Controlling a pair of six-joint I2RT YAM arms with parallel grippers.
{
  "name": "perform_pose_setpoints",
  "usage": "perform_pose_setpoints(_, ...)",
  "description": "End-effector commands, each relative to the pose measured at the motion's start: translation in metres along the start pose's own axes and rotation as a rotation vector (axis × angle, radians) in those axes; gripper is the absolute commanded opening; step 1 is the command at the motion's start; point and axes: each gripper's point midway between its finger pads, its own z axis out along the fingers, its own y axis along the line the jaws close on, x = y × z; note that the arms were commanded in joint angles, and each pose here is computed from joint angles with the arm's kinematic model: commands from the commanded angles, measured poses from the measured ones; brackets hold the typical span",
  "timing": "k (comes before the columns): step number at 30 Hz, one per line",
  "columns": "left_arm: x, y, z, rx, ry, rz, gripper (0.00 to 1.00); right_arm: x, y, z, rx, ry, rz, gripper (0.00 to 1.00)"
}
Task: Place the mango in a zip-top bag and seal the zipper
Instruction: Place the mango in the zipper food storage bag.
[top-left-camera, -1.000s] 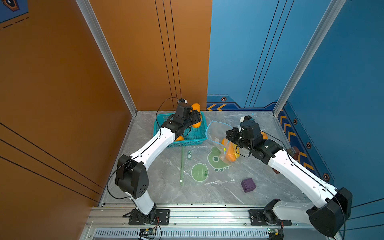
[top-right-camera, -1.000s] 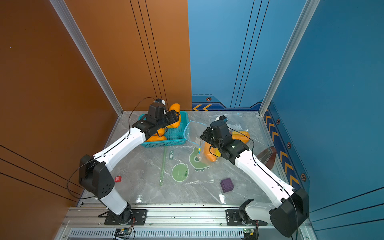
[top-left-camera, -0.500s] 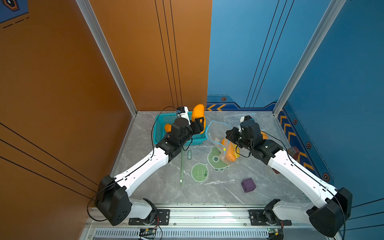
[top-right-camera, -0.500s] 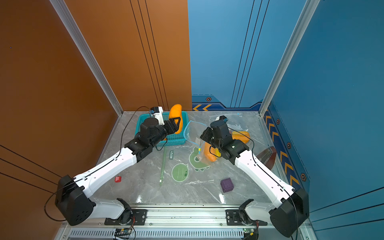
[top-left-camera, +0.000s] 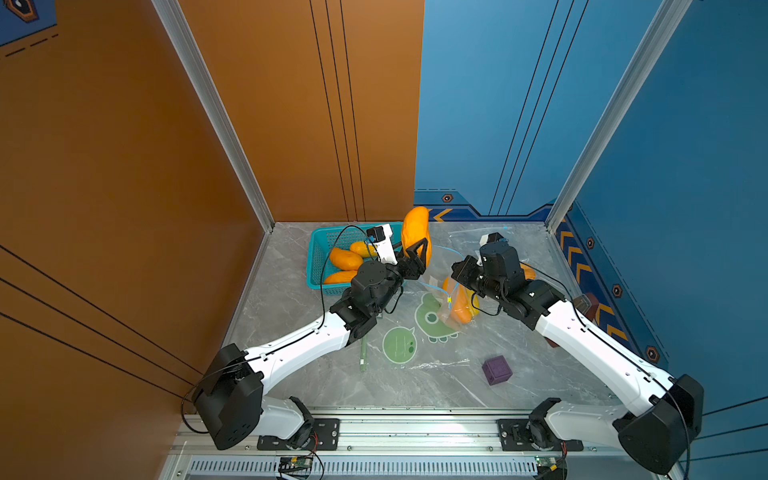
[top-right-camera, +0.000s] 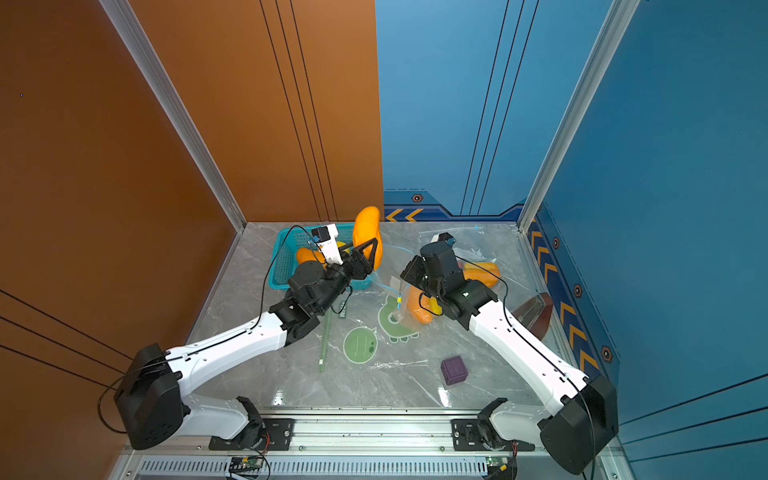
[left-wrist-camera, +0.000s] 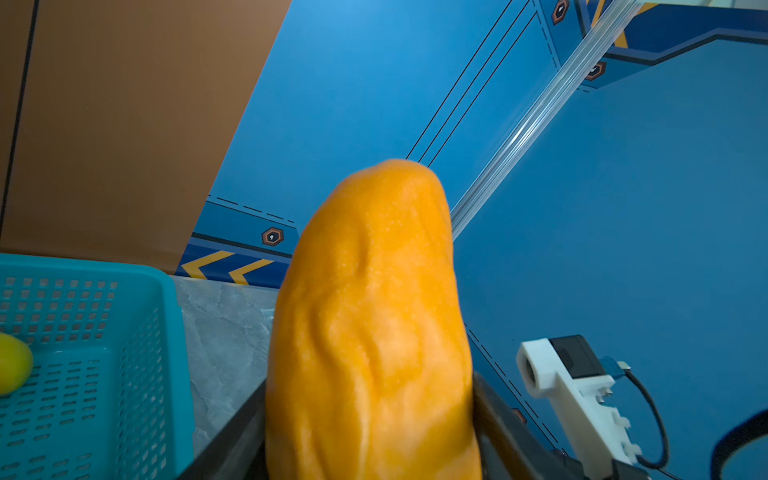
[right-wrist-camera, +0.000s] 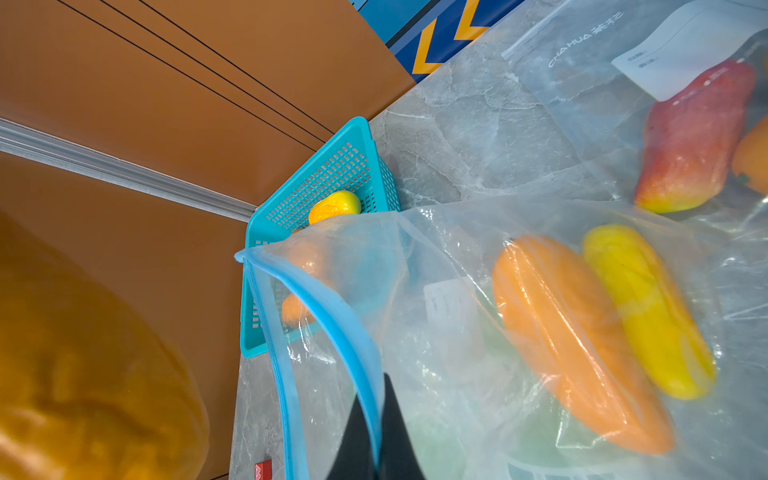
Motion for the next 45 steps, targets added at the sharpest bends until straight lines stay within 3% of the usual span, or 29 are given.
perform_pose_setpoints(1,-0.011,-0.014,0.003,0.048,-0.081,-0.006,0.30,-0.006,-0.004,-0.005,0.009,-0.033,-0.004,0.00)
perform_pose_setpoints(15,0.032,-0.027,0.029,0.088,-0.027,-0.020,0.32,-0.012,0.002,-0.010,-0.017,-0.054,0.008,0.00)
perform_pose_setpoints(23,0.053,-0.028,0.027,0.110,0.016,-0.011,0.41,-0.019,0.000,-0.011,-0.010,-0.073,0.012,0.00)
perform_pose_setpoints(27,0.061,-0.029,0.027,0.126,0.038,-0.021,0.50,-0.022,0.001,-0.012,-0.011,-0.083,0.011,0.00)
perform_pose_setpoints(36,0.074,-0.023,0.024,0.124,0.073,-0.025,0.51,-0.028,0.002,-0.013,-0.014,-0.100,0.011,0.00)
perform_pose_setpoints(45,0.087,-0.021,0.020,0.134,0.112,-0.027,0.66,-0.033,0.004,-0.014,-0.018,-0.110,0.010,0.00)
